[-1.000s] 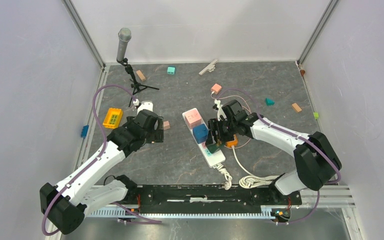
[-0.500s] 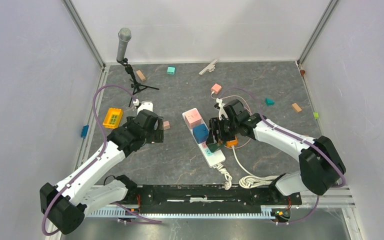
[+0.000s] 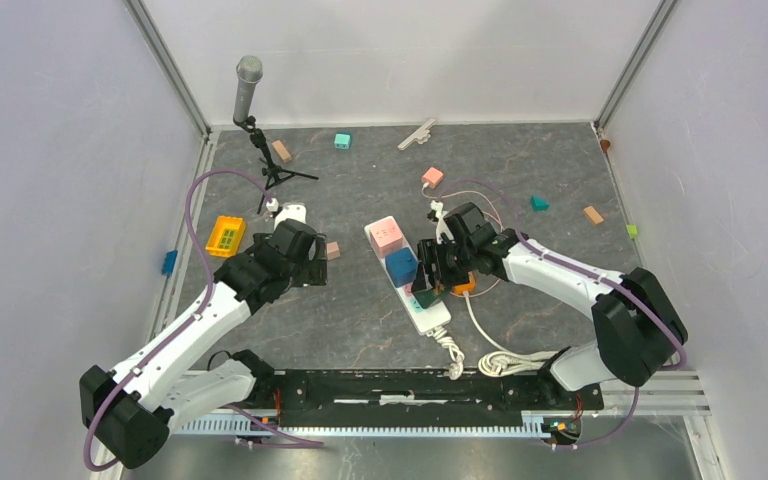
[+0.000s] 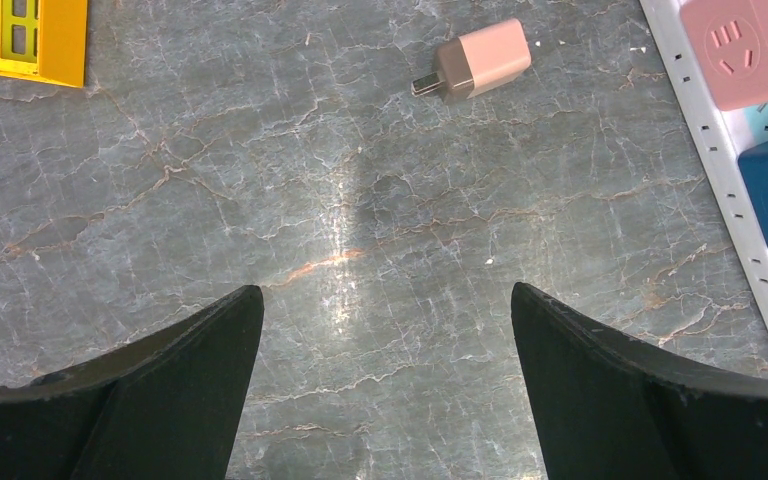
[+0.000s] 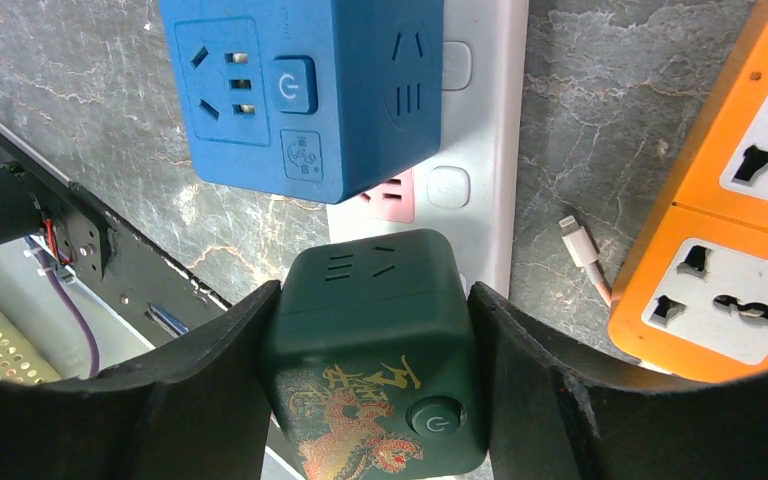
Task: Insert the plug
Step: Insert the plug into the socket.
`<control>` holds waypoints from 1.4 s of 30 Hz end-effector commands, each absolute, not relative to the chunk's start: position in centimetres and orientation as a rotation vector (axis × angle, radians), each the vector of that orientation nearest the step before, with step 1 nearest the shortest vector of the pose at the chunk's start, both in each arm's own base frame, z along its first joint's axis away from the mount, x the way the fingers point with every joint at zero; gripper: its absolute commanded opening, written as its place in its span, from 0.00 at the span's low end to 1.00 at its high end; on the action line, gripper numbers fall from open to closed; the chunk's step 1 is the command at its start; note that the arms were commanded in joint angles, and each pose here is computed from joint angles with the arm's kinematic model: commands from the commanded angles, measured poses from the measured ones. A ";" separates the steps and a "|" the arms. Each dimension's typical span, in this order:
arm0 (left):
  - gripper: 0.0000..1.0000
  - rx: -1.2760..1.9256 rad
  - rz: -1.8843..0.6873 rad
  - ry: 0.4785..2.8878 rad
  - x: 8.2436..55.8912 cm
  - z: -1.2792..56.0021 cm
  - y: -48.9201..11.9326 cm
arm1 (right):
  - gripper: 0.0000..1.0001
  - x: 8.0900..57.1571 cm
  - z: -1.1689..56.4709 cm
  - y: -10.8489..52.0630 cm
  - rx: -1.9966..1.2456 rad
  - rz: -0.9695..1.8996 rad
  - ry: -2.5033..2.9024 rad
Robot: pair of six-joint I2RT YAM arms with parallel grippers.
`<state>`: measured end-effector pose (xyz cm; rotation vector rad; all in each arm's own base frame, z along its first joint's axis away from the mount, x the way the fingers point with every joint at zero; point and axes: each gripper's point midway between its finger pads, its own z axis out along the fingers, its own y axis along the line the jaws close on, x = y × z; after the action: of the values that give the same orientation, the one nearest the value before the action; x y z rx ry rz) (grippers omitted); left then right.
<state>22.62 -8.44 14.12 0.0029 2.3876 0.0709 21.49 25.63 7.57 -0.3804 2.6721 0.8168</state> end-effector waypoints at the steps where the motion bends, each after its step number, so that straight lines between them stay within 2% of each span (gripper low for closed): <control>1: 1.00 0.009 0.096 2.351 23.2 15.1 -8.1 | 0.00 21.8 7.2 25.8 -0.376 0.793 2.658; 20: 1.00 0.009 0.095 2.349 23.2 15.2 -8.1 | 0.00 22.0 9.1 25.6 -0.387 0.718 2.617; 32: 1.00 0.010 0.097 2.352 23.2 15.1 -8.1 | 0.00 21.3 6.7 25.1 -0.378 0.674 2.665; 42: 1.00 0.010 0.098 2.352 23.2 15.1 -8.1 | 0.00 21.7 8.4 24.6 -0.361 0.636 2.633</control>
<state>22.62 -8.43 14.11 0.0029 2.3880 0.0719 21.39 25.44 7.54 -0.3836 2.6496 0.7021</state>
